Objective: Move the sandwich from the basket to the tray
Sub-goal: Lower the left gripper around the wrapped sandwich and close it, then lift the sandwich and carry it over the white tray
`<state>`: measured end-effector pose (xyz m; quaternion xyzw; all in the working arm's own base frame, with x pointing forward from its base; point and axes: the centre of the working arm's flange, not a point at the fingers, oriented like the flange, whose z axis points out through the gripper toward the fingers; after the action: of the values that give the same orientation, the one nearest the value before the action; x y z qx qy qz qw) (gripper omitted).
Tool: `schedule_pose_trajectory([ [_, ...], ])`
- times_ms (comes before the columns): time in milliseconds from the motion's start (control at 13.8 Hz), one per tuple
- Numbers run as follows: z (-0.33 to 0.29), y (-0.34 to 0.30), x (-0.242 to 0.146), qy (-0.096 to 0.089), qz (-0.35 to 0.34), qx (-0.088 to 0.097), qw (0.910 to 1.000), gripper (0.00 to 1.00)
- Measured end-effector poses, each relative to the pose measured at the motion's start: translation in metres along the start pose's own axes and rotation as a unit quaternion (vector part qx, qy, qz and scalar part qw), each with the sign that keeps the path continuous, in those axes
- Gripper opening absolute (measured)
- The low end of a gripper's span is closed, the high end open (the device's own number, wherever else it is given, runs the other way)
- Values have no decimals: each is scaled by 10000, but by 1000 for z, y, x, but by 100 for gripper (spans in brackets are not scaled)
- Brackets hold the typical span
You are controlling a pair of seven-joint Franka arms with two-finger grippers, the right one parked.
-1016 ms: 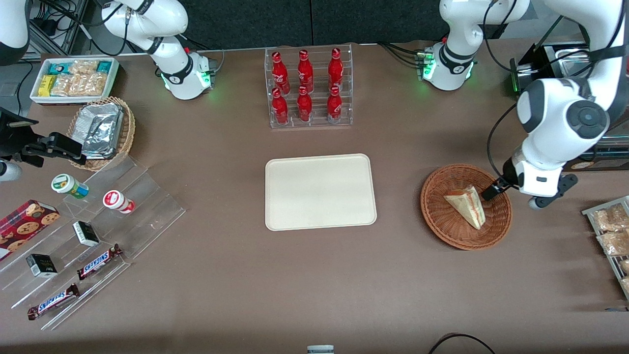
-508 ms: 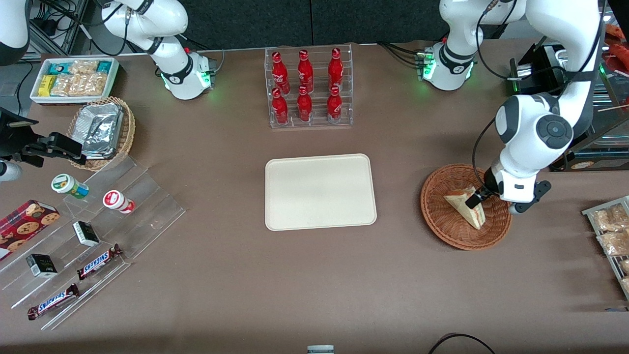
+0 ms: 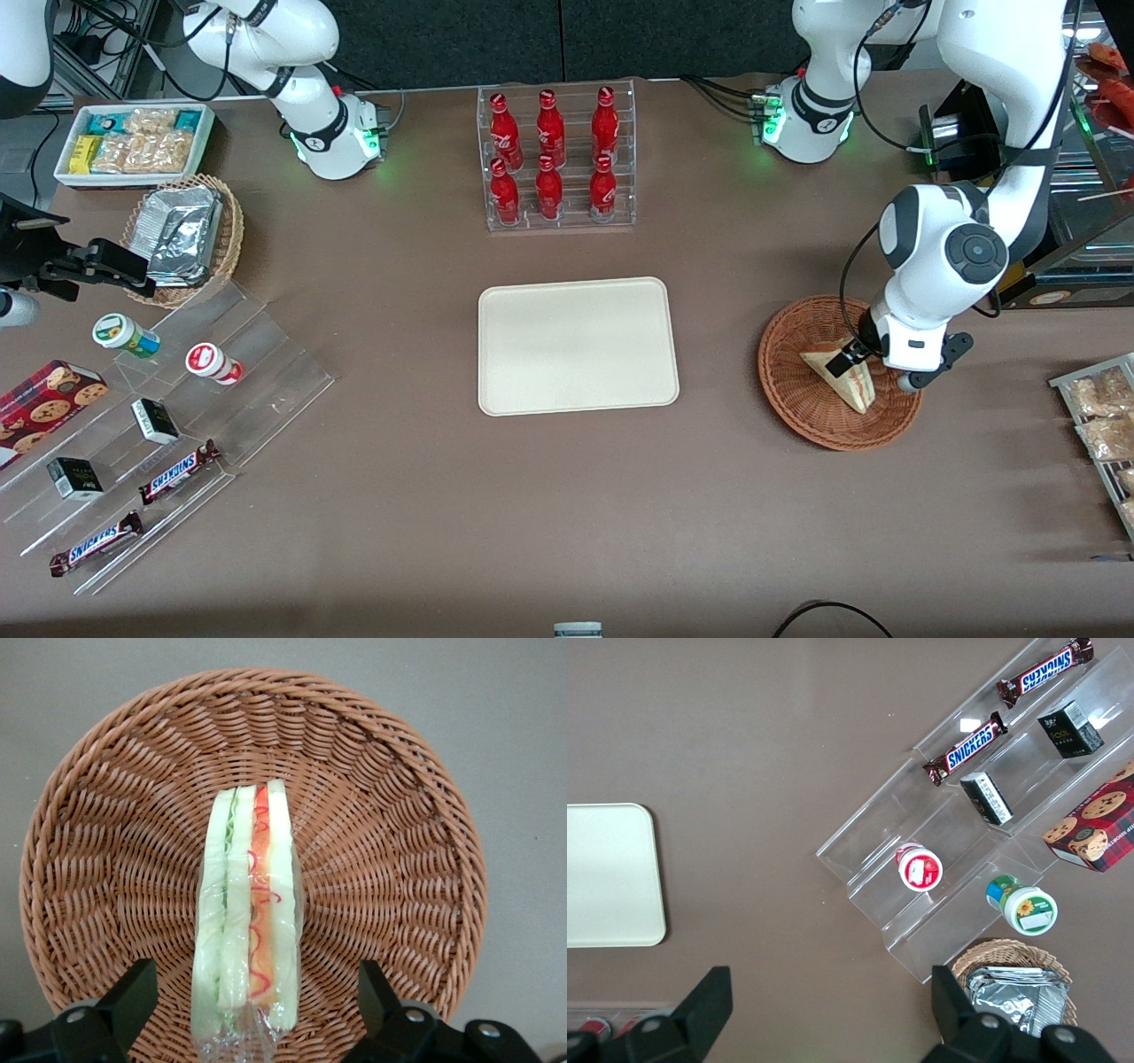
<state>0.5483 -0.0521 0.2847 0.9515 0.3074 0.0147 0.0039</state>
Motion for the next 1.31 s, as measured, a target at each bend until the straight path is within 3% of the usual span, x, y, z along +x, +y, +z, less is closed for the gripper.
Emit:
schedule_pose_trajectory([
  [435,14,-1,-2,-89,0,75,9999,96],
  [653,17,-2,-2,-106,0,90,9999,61],
  [871,17,-2,-2,-108,0,92,9999,33],
  [1089,9,-1,-1,-124,6,107,9999,22],
  [1306,-33,5,6,-295,51,275,9992,14],
])
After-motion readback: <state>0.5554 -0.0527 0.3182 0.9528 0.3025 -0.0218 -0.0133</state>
